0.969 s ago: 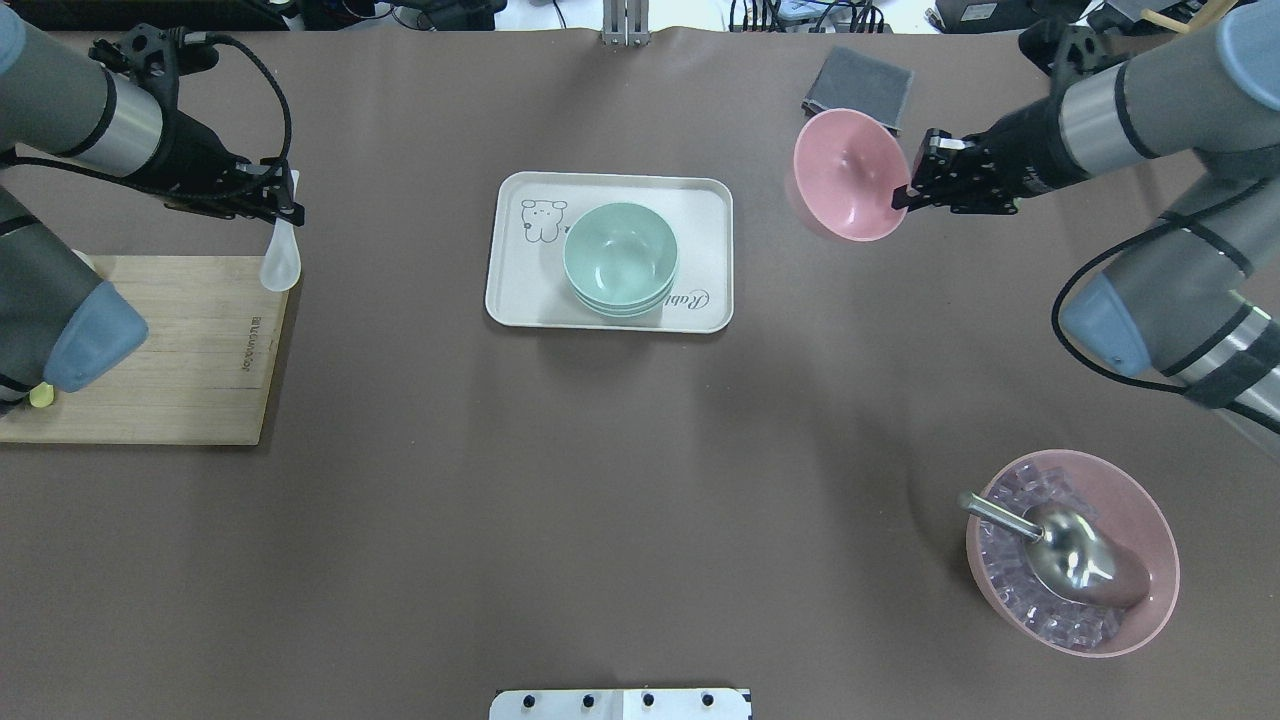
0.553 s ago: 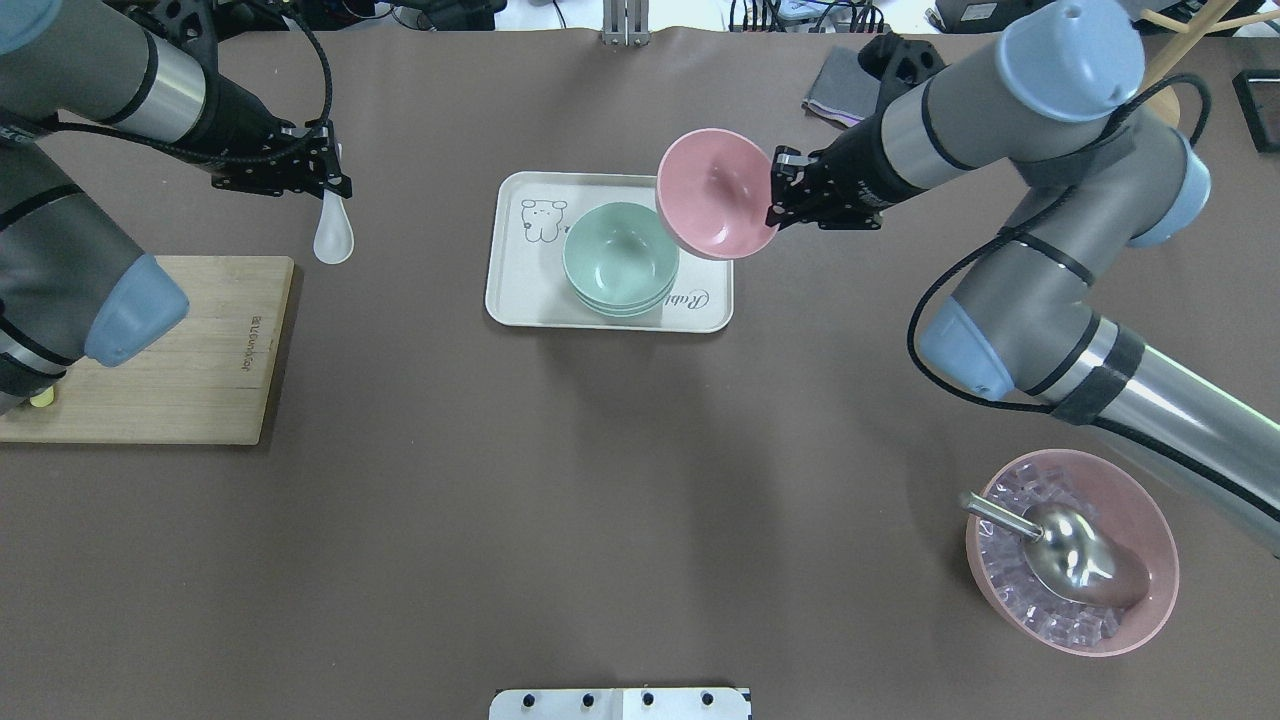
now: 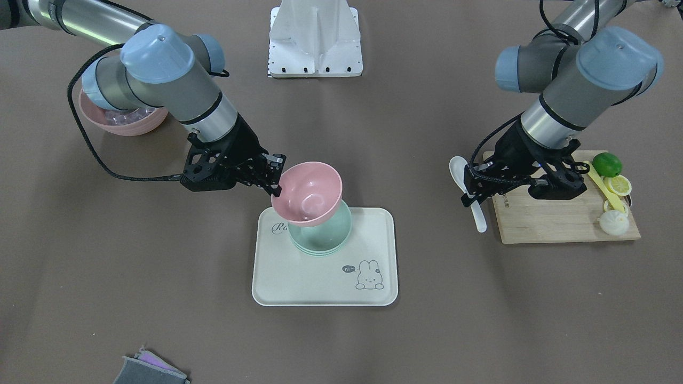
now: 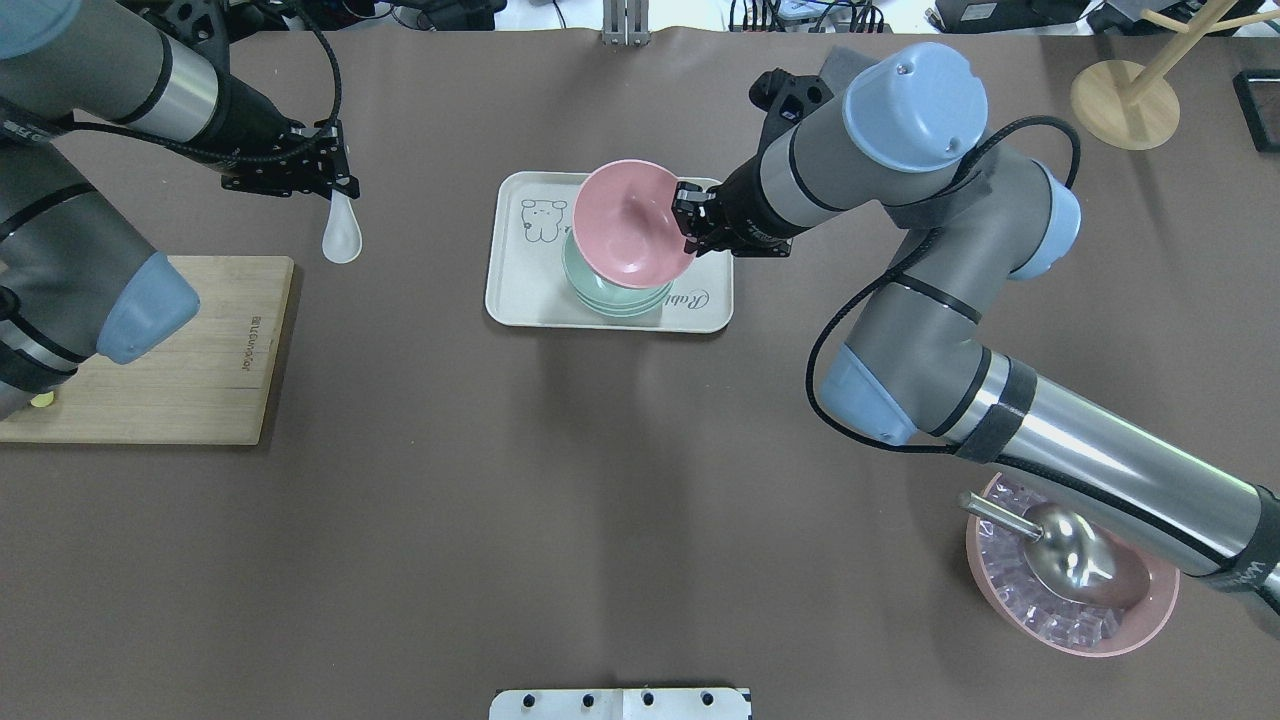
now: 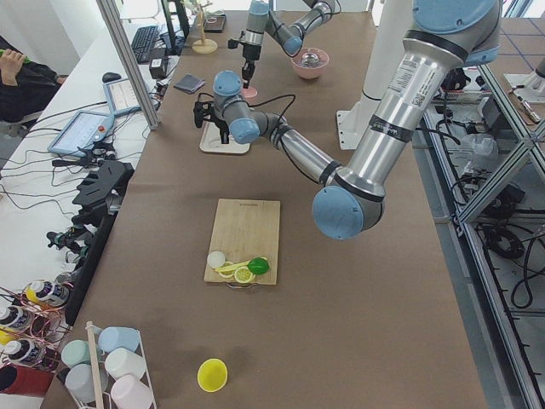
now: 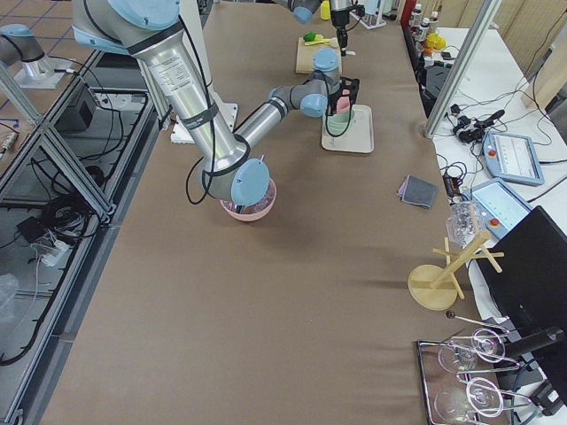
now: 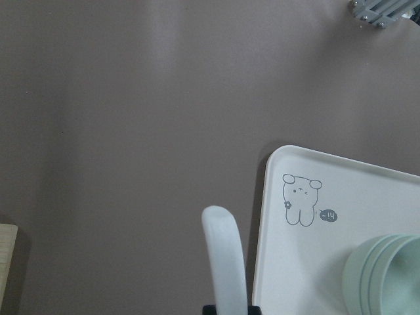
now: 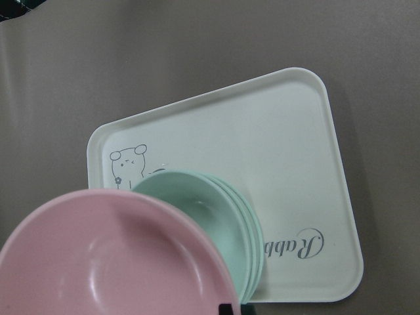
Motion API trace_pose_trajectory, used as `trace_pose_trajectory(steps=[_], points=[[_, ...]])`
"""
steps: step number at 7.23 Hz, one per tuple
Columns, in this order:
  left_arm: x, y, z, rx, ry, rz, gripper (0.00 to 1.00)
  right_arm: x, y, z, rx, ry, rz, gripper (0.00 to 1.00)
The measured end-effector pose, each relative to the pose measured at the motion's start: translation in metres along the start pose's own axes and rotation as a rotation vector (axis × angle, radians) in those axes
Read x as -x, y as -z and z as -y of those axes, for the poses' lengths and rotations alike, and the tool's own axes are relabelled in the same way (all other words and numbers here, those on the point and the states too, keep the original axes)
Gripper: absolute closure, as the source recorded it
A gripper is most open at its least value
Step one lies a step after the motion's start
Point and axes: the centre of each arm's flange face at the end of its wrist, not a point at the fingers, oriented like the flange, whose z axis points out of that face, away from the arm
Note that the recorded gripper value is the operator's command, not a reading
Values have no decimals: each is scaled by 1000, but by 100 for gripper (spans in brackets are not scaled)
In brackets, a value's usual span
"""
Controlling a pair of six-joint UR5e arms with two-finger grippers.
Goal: Stack pink bowl on green and place spoon
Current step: 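Carry pink bowl onto green bowls with right gripper while left lifts spoon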
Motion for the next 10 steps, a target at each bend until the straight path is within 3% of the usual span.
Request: trace_pose_trajectory(steps=[6, 7, 8, 10], points=[[4, -5, 2, 3, 3, 7, 100, 3, -28, -2, -14, 2, -39, 100], [5, -5, 2, 3, 2, 8, 100, 3, -29, -2, -14, 2, -40, 33], [5, -6, 2, 4, 1, 10, 100, 5, -30, -2, -13, 2, -41, 0], [7, -8, 4, 2, -5, 4, 100, 8, -33, 1, -24, 1, -46, 0]])
